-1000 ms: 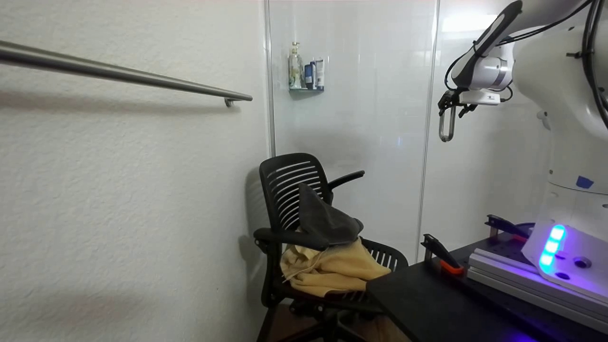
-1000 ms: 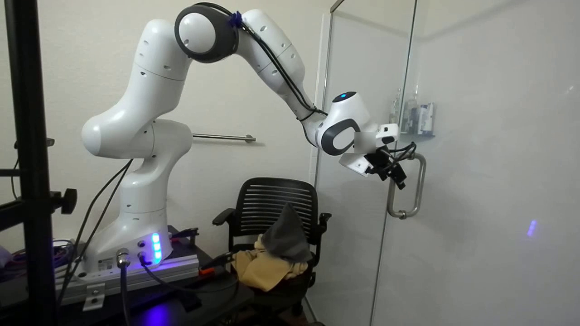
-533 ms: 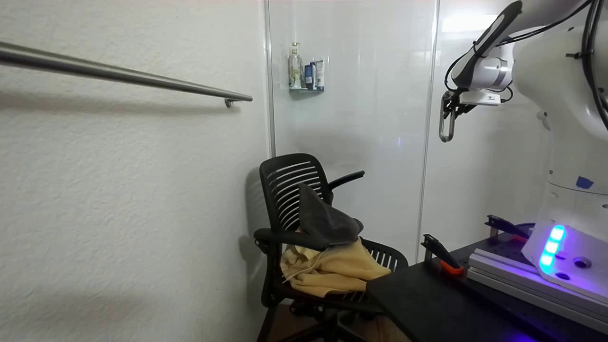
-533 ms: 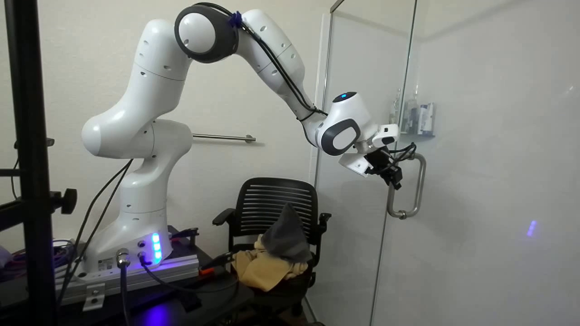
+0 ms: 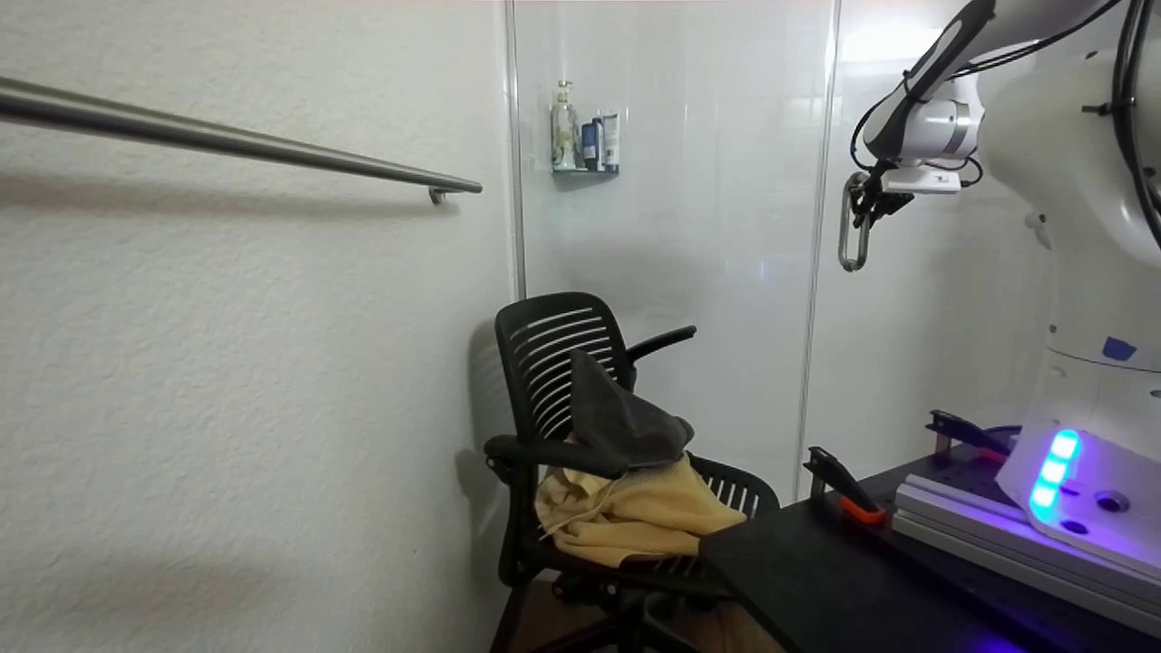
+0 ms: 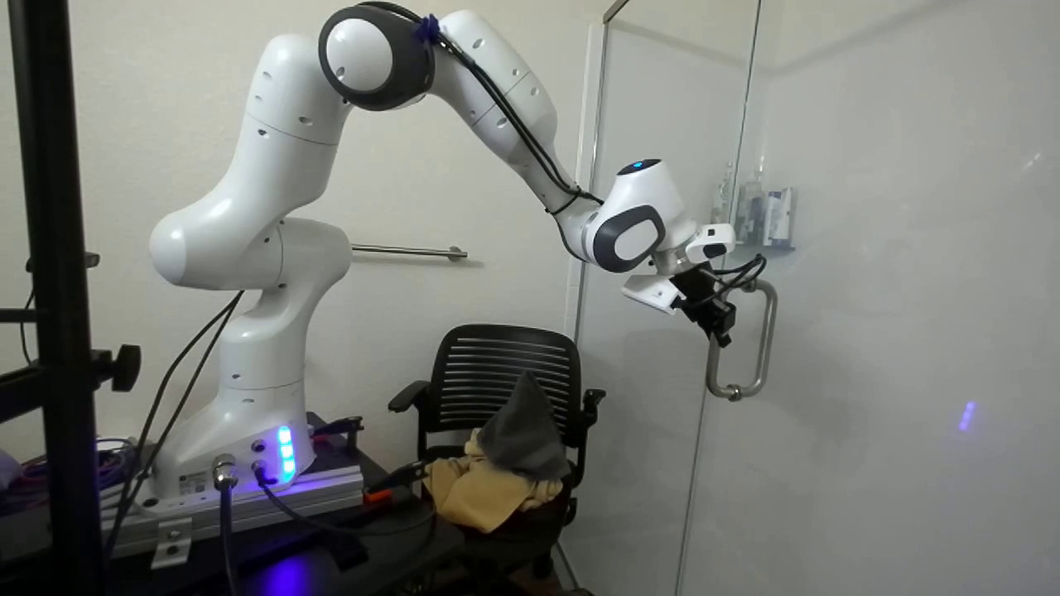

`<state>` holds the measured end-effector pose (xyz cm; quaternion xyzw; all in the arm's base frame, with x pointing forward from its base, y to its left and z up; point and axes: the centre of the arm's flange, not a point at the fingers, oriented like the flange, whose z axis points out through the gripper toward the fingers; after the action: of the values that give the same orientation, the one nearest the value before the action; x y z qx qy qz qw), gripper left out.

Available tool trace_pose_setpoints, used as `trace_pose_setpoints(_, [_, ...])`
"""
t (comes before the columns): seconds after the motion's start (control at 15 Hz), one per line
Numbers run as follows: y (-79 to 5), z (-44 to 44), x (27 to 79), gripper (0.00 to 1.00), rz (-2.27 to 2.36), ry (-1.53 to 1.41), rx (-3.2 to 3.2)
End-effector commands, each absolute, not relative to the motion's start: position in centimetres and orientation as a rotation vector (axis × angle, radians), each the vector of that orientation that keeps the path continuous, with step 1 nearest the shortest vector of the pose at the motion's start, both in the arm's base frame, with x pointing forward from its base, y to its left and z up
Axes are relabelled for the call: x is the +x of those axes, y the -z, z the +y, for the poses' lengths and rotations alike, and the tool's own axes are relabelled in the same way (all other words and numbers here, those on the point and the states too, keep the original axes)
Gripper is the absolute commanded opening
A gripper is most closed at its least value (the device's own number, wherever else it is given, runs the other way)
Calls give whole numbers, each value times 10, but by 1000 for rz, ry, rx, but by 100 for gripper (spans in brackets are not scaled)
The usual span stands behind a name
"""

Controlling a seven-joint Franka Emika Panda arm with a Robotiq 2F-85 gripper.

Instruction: Open the glass door

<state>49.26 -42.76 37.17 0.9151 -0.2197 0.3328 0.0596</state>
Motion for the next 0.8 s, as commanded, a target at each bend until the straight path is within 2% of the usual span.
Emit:
trace_pose_setpoints(0.0, [-382,-417,491,6,-739,-805,2842])
trace_pose_setpoints(0.47, [-395,-401,481,6,-780,-633,2872])
trace_pose_setpoints(0.73, [-403,-370,455,6,-719,-382,3025])
